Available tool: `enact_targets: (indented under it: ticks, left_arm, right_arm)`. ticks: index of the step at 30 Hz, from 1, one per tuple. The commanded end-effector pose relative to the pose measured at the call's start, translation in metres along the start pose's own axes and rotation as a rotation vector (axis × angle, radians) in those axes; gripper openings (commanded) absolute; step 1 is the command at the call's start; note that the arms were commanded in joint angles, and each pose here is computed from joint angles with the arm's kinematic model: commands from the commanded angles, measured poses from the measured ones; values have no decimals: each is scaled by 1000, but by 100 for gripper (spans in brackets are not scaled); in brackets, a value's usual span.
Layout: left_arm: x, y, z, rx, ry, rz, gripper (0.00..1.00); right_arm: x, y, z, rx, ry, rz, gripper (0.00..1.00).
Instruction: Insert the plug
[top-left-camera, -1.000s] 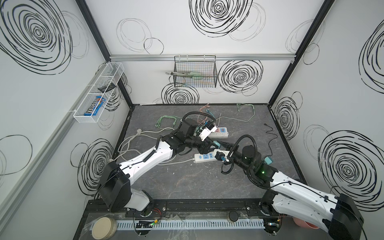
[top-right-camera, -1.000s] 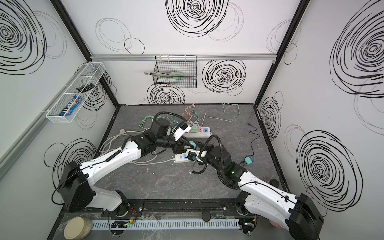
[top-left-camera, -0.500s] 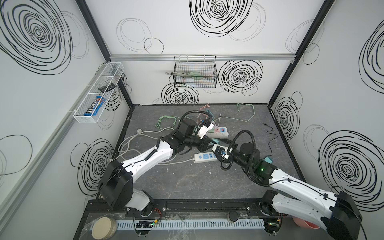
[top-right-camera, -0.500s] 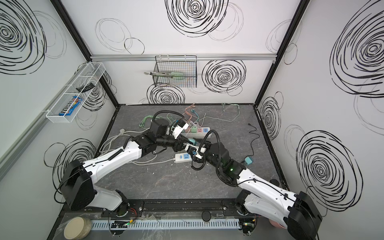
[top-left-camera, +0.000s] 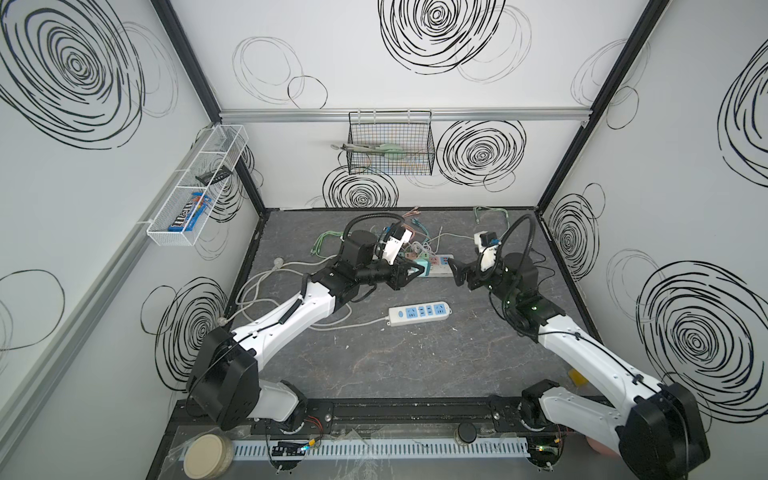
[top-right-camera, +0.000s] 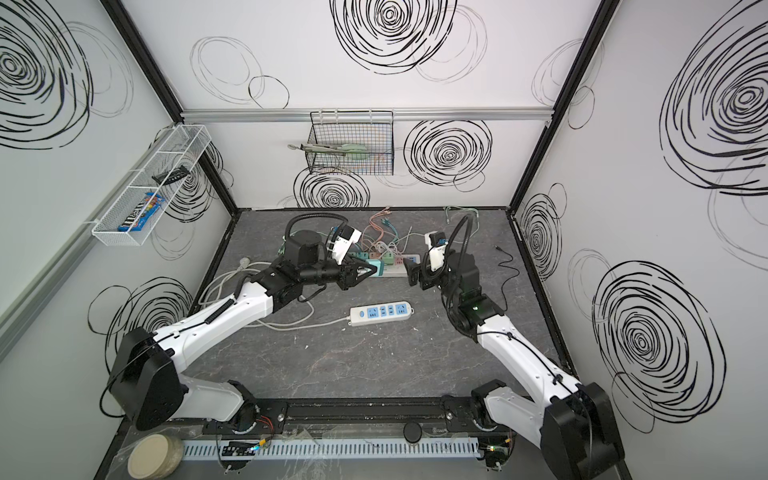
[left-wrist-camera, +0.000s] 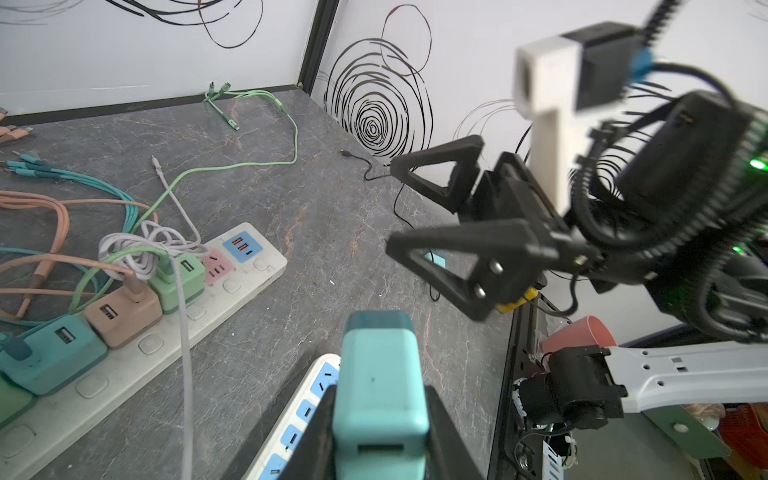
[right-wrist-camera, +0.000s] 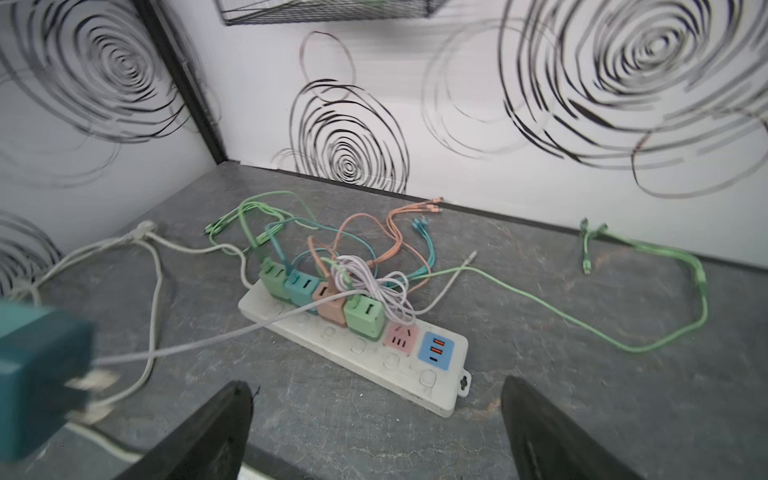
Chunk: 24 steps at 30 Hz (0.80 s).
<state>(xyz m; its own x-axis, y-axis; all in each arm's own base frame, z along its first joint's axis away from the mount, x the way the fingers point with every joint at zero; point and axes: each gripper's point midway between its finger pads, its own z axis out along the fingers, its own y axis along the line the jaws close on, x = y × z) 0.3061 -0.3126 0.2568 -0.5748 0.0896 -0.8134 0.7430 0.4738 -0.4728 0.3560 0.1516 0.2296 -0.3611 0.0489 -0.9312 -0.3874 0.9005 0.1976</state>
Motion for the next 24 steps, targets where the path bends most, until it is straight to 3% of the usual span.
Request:
enact_targets:
  ticks: [1,7,10,17,24]
  left_arm:
    - [-33,-29,-12,68,-92,58,0]
    - [-52,-59,-23,146,-129,111,0]
    - [-58,-75,-25,195,-139,137,0]
    - [-68,-118,-29,328,-164,218,0]
    - [-67,-131,-22,368,-153,242,0]
  right_arm:
    - [29,-20,16,8,175,390,97]
    - [64,-19,55,-112,380,818,100]
    - [72,-9,72,-168,427,970,100]
    - [56,17,94,-257,426,1100,100]
    - [35,43,106,-361,417,1204,100]
